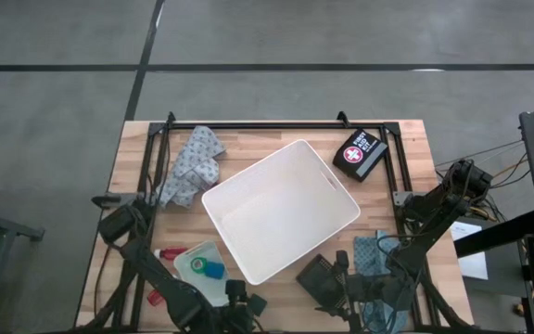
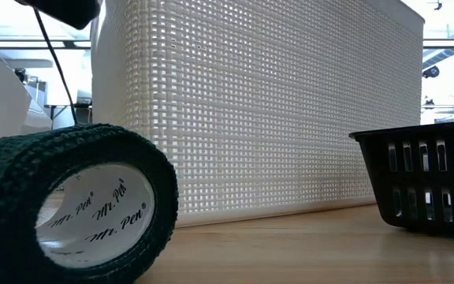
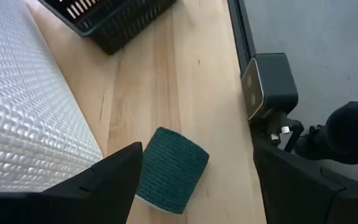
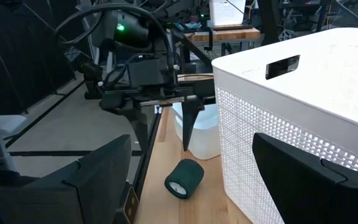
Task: Pick & place medical supplies in basket/bin
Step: Put the dark green bandage into the white bin
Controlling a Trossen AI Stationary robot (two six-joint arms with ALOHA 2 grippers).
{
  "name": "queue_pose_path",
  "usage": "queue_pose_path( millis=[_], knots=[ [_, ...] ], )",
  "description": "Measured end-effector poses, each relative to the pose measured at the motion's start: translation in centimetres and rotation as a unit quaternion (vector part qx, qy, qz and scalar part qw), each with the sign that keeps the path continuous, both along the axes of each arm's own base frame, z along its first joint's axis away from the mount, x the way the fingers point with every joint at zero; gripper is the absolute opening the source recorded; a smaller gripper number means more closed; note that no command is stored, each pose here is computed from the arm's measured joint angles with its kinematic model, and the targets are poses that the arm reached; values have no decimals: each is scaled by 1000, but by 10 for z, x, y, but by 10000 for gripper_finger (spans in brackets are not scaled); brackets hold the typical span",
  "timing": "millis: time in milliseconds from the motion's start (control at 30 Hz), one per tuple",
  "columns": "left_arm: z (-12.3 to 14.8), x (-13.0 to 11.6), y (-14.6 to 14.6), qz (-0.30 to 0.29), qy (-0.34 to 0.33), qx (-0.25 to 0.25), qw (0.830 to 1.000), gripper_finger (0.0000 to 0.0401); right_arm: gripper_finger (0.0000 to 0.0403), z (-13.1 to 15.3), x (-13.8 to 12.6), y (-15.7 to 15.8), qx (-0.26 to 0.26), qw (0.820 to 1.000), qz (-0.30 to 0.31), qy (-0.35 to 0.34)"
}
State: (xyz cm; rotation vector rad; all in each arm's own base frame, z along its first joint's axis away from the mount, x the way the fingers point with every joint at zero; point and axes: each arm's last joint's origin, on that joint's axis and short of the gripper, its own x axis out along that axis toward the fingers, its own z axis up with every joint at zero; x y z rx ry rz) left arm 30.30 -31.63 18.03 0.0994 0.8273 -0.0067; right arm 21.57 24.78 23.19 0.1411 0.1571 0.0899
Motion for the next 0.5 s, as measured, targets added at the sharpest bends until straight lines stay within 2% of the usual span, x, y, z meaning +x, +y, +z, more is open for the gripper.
queue_pose_path(
  millis=[500],
  knots=[
    [-28, 7, 4, 46, 5, 22, 999, 310, 329, 0, 0, 0, 0, 1000, 0, 0]
  ],
)
